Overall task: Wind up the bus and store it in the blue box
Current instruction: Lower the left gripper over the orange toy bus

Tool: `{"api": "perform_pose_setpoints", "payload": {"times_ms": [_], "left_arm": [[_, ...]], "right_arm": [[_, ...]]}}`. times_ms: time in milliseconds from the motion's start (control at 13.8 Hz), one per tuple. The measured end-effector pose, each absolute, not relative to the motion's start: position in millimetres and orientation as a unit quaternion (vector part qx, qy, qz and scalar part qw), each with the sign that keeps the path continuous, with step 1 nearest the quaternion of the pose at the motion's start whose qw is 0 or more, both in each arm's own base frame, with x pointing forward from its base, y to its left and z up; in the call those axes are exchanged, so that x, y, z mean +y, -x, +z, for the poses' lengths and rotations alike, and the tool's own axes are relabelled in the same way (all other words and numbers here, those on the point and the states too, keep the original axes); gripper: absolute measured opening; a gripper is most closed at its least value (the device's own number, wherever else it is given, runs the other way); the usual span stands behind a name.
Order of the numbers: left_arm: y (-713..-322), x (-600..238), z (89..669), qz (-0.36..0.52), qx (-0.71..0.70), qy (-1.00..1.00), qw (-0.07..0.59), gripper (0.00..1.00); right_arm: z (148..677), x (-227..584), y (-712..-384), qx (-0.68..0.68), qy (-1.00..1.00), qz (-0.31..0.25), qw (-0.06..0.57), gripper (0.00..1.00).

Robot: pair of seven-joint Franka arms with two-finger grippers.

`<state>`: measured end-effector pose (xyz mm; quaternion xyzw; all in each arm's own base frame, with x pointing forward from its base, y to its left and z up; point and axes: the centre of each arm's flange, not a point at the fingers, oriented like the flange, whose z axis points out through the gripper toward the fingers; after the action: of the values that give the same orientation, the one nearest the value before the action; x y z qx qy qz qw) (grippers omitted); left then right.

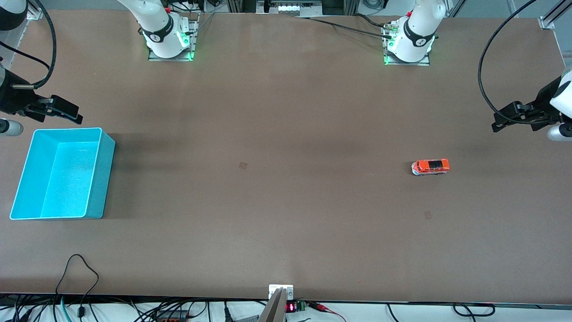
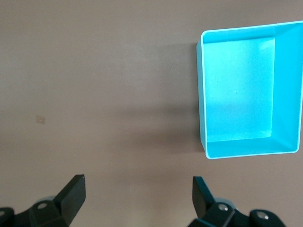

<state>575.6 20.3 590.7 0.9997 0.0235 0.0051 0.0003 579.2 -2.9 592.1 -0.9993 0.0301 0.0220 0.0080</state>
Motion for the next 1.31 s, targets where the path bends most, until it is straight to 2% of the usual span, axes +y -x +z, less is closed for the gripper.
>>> {"api": "perform_pose_setpoints", "payload": {"times_ms": [290,580,1015,1305], "left_arm": [[-574.7,19.8,593.0,0.007,0.024,-1.000,0.003,1.00],[-575.6,1.7,589.4,-0.001,0.018,-0.999,0.042,1.00],[-595.1,-57.2,505.5,-0.095,-0.026,-0.994,0.057,1.00],[-618.0,-49.6,436.4,-0.115,-0.076,-0.988,0.065,1.00]], "right_arm": [[592.1,-2.9,-579.2,0.030,0.999,0.022,0.008,1.00],[592.0,-2.9,-579.2,0.030,0.999,0.022,0.008,1.00],[592.0,-2.9,-579.1,0.030,0.999,0.023,0.008,1.00],[591.8,-3.0,-579.2,0.030,0.999,0.023,0.008,1.00]]}}
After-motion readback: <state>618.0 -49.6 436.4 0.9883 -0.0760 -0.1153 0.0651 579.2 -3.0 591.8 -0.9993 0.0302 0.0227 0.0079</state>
